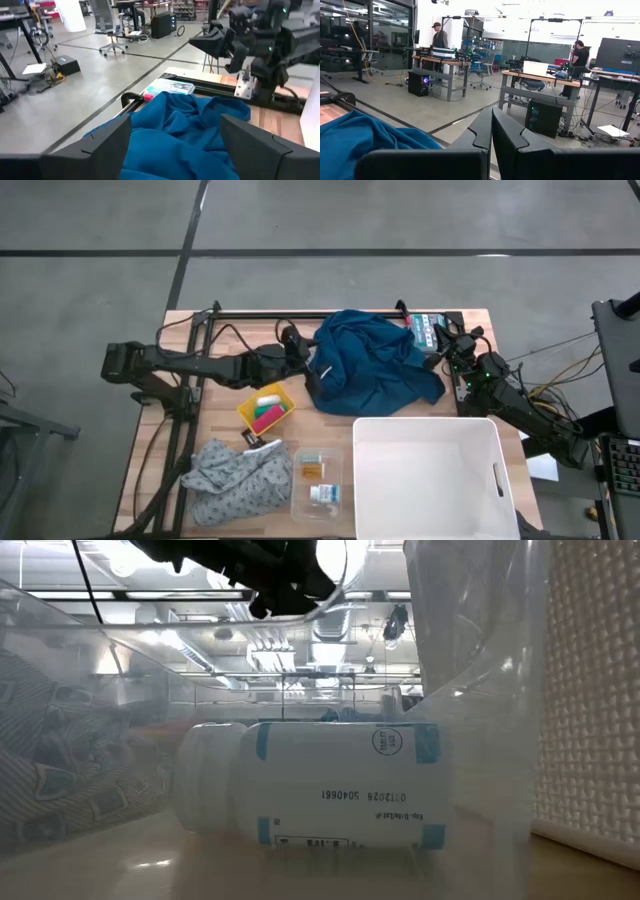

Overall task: Pick & Place Medicine items
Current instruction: Put the blue patient gown into the white laundry bin

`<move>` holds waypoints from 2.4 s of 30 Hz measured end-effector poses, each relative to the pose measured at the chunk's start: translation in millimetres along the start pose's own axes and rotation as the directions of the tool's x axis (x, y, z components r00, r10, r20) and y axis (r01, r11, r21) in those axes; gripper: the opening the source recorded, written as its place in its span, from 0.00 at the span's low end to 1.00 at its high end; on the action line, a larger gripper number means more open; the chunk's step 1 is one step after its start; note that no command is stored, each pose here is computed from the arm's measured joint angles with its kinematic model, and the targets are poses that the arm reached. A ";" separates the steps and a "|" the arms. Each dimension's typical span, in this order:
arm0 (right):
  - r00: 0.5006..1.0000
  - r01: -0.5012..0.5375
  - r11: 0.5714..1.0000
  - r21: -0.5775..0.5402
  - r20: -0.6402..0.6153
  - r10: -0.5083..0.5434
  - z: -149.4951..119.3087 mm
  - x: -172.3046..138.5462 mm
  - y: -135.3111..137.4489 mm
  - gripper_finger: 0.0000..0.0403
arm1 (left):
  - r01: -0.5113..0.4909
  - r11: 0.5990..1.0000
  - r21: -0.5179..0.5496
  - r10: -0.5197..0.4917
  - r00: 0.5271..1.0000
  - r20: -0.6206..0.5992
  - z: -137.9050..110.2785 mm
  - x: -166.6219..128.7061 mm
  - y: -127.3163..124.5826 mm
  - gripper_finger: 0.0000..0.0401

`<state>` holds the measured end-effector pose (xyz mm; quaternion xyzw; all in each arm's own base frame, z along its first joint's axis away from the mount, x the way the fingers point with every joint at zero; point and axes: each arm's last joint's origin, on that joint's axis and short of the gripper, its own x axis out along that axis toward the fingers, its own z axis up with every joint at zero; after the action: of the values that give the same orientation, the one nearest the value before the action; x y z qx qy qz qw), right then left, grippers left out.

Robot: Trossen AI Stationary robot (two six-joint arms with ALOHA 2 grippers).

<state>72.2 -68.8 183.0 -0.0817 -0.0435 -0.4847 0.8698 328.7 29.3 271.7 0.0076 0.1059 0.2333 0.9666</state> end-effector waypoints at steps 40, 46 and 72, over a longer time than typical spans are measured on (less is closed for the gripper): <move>1.000 0.000 1.000 0.000 0.000 0.000 0.0 0.0 0.0 0.02 | 0.290 0.867 0.405 -0.215 0.952 -0.220 -20.9 8.9 24.1 0.76; 1.000 0.001 1.000 0.000 0.000 -0.001 0.0 0.0 0.0 0.02 | 0.339 0.875 0.345 -0.279 0.937 -0.212 -16.4 17.4 54.1 0.76; 1.000 0.000 1.000 0.000 0.000 0.000 0.0 0.0 0.0 0.02 | 0.422 0.840 0.341 -0.319 0.893 -0.318 -14.0 17.1 65.6 0.76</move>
<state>72.2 -68.8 183.0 -0.0817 -0.0434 -0.4848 0.8697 311.2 95.0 258.8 0.1553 0.2712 0.0128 0.9498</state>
